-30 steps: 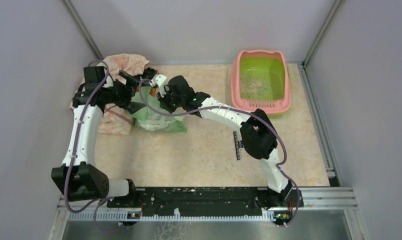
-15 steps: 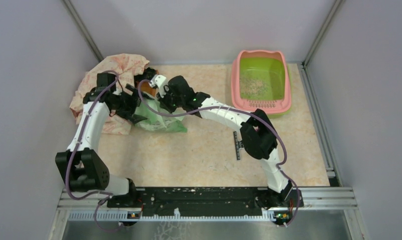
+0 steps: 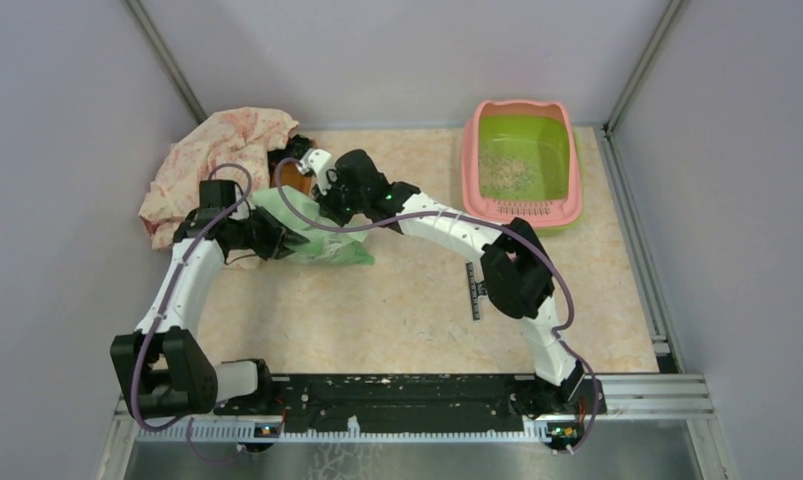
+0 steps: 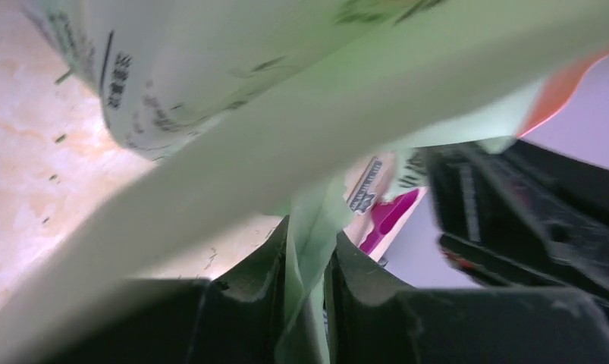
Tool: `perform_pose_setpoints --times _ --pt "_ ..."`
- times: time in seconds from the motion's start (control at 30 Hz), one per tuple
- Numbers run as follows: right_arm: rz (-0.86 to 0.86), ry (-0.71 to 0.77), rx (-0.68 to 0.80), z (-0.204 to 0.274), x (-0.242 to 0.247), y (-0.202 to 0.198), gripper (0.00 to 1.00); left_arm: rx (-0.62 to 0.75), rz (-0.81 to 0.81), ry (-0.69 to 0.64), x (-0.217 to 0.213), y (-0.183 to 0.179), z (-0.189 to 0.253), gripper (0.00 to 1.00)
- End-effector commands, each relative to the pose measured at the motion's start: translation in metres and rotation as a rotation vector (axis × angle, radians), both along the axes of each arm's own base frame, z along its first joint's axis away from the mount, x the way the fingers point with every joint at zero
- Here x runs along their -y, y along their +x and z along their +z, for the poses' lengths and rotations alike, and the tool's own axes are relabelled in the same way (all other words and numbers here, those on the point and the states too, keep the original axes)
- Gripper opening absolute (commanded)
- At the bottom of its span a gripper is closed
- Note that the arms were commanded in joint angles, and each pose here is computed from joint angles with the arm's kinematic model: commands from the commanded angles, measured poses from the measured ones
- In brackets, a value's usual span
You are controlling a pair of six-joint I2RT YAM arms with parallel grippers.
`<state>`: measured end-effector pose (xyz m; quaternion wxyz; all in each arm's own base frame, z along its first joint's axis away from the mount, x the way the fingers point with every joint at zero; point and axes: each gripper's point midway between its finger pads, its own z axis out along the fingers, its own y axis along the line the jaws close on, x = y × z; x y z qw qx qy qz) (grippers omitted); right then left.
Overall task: Fill the litter box with clean litter
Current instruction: Close the cat litter bag at the center of the board.
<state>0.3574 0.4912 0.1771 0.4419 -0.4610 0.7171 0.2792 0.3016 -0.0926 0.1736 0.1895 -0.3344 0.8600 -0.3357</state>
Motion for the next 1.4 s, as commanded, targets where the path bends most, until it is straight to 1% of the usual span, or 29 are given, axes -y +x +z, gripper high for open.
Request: perform_pose_setpoints --times 0.0,0.03,0.1,0.2,0.23,0.33,0.47,0.57,0.7,0.8,0.87,0.9,0.97,1.03,1.13,1.17,1.23,1.27,1.3,1.33,1.37 --pt "0.018 0.090 0.062 0.051 -0.006 0.007 0.00 0.011 -0.089 0.003 0.007 -0.023 -0.011 0.30" --pt "0.019 0.090 0.059 0.051 -0.006 0.008 0.00 0.033 -0.098 0.010 0.007 -0.026 -0.007 0.33" --pt "0.020 0.091 0.054 0.052 -0.006 0.008 0.00 0.084 -0.100 0.054 0.003 -0.029 0.000 0.44" --pt "0.020 0.095 0.054 0.054 -0.005 0.010 0.00 0.151 -0.034 0.142 -0.013 -0.031 0.009 0.87" --pt "0.020 0.094 0.054 0.054 -0.005 0.010 0.00 0.186 -0.021 0.160 -0.017 -0.029 0.014 0.98" --pt "0.024 0.093 0.050 0.054 -0.006 0.009 0.00 0.267 0.012 0.174 -0.024 -0.024 0.035 0.99" --pt "0.027 0.087 0.044 0.052 -0.006 0.008 0.00 0.302 0.030 0.149 -0.025 -0.023 0.070 0.99" --pt "0.028 0.085 0.043 0.052 -0.006 0.008 0.00 0.346 0.082 0.171 -0.031 -0.023 0.103 0.99" --pt "0.030 0.090 0.042 0.054 -0.006 0.007 0.00 0.507 0.121 0.170 -0.033 -0.020 0.156 0.99" --pt "0.031 0.089 0.039 0.053 -0.006 0.007 0.00 0.617 0.114 0.159 -0.030 -0.015 0.195 0.99" --pt "0.031 0.087 0.040 0.054 -0.006 0.007 0.00 0.655 0.111 0.154 -0.029 -0.010 0.211 0.99" --pt "0.031 0.086 0.040 0.054 -0.005 0.007 0.00 0.666 0.099 0.158 -0.029 -0.005 0.215 0.99" --pt "0.031 0.087 0.040 0.054 -0.006 0.007 0.00 0.664 0.069 0.126 -0.024 0.002 0.214 0.99" --pt "0.032 0.089 0.038 0.054 -0.007 0.008 0.00 0.661 0.034 0.072 -0.015 0.010 0.202 0.99" --pt "0.035 0.092 0.033 0.053 -0.009 0.008 0.00 0.646 0.031 0.046 -0.014 0.021 0.175 0.99" --pt "0.034 0.094 0.031 0.054 -0.009 0.008 0.00 0.641 0.029 0.039 -0.013 0.023 0.165 0.96" --pt "0.037 0.095 0.027 0.052 -0.010 0.007 0.00 0.616 0.017 0.024 -0.011 0.025 0.144 0.87" --pt "0.037 0.096 0.026 0.052 -0.010 0.008 0.00 0.619 0.006 0.010 -0.009 0.025 0.138 0.77" --pt "0.036 0.097 0.024 0.052 -0.011 0.008 0.00 0.612 0.004 -0.003 -0.007 0.024 0.130 0.60" --pt "0.038 0.098 0.019 0.051 -0.011 0.008 0.00 0.598 0.006 -0.009 -0.007 0.023 0.119 0.41" --pt "0.039 0.101 0.018 0.052 -0.012 0.008 0.00 0.597 0.007 -0.009 -0.007 0.023 0.115 0.25"
